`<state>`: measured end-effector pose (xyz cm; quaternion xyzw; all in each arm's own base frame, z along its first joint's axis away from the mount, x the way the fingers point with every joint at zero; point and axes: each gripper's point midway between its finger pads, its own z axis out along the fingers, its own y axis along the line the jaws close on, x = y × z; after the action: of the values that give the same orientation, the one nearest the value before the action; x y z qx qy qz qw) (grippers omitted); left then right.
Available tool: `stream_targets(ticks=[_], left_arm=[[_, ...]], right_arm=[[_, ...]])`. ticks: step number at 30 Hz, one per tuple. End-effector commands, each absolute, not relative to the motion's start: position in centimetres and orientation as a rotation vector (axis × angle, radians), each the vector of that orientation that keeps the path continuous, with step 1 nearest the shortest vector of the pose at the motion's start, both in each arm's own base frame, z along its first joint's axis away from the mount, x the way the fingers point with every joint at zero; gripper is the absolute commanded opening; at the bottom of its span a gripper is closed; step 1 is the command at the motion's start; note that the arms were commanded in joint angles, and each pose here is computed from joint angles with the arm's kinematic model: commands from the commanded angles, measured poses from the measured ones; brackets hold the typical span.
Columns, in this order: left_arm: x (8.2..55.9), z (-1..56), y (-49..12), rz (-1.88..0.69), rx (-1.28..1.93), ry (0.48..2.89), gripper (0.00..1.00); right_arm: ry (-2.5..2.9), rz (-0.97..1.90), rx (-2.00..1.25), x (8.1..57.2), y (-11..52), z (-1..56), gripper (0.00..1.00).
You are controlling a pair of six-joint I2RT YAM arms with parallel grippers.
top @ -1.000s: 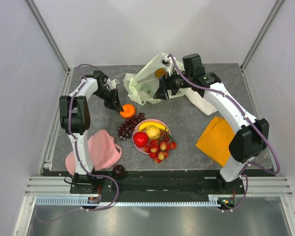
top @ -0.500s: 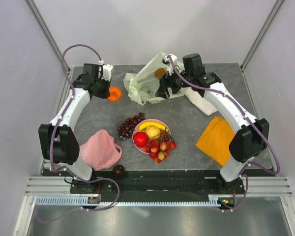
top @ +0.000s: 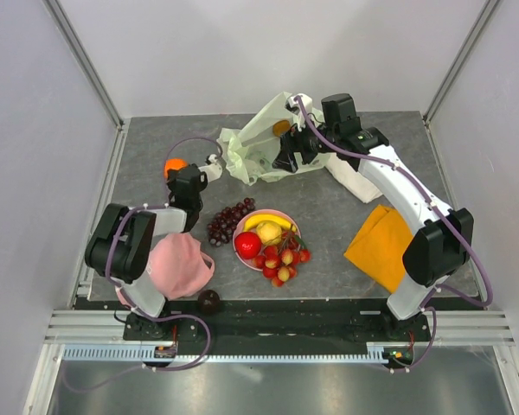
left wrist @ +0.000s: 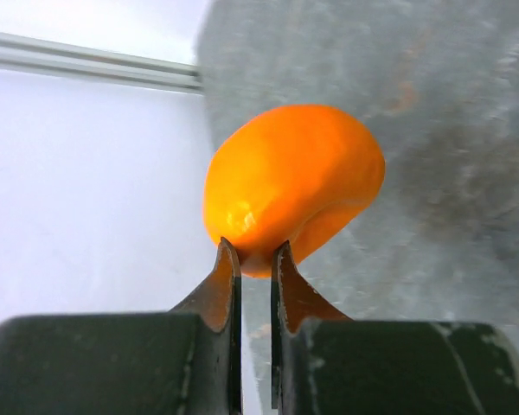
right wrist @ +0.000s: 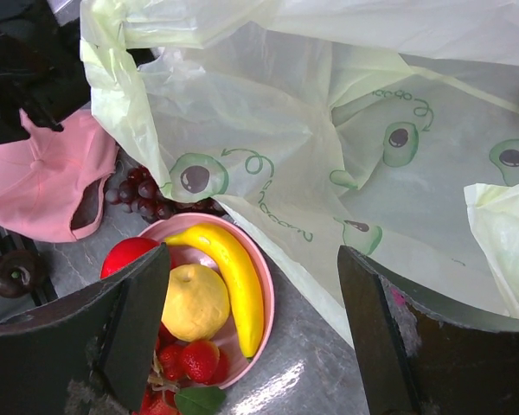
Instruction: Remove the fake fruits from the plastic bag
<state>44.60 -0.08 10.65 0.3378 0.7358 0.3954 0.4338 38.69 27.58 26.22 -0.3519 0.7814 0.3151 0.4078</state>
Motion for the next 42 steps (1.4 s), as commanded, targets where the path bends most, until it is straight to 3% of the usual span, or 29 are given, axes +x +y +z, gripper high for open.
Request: stream_targets(ticks=[1, 2, 4, 8, 12, 15, 16, 19, 23, 27, 30, 35, 42], left_arm=[[42.6, 15.1, -0.2, 1.010, 0.729, 1.727, 0.07], [40.9, 12.6, -0.4, 0.975, 0.842, 1.840, 0.20], [39.7, 13.4, -1.4, 0.826, 0.765, 1.905, 0.51], [34.5, 12.2, -3.4, 0.493, 0.802, 2.150, 0.62], [30.2, 12.4, -5.9, 0.200, 0.835, 2.294, 0.64], [32.8, 16.6, -5.5, 0.210, 0.675, 2.203, 0.75], [34.6, 17.5, -5.4, 0.228, 0.637, 2.202, 0.85], [37.9, 19.3, -4.5, 0.249, 0.547, 2.266, 0.88], [41.6, 15.5, -3.2, 0.243, 0.597, 2.454, 0.91], [43.1, 14.6, -4.4, 0.131, 0.857, 2.392, 0.90], [44.5, 14.7, -3.2, 0.214, 0.996, 2.333, 0.91], [44.6, 14.1, -1.1, 0.134, 0.756, 2.595, 0.91], [41.6, 11.1, -2.3, -0.269, 0.371, 2.824, 0.89]], right_arm=[[1.945, 0.786, -0.875, 39.1, 27.5, 26.7, 0.86], [1.952, 0.788, -0.873, 39.1, 27.5, 26.4, 0.86], [1.957, 0.796, -0.868, 39.0, 27.5, 26.2, 0.86], [1.962, 0.804, -0.871, 39.1, 27.7, 25.9, 0.86], [1.958, 0.821, -0.869, 39.4, 28.1, 26.0, 0.86], [1.964, 0.832, -0.859, 39.6, 28.3, 25.8, 0.86], [1.961, 0.842, -0.859, 39.5, 28.4, 25.9, 0.86], [1.961, 0.851, -0.852, 39.7, 28.5, 26.0, 0.86], [1.953, 0.839, -0.855, 39.5, 28.4, 26.2, 0.86], [1.937, 0.809, -0.852, 39.3, 27.7, 26.9, 0.87], [1.934, 0.791, -0.853, 38.9, 27.2, 27.0, 0.87], [1.948, 0.788, -0.850, 38.5, 27.0, 26.5, 0.87], [1.944, 0.779, -0.841, 39.0, 26.7, 26.6, 0.87]])
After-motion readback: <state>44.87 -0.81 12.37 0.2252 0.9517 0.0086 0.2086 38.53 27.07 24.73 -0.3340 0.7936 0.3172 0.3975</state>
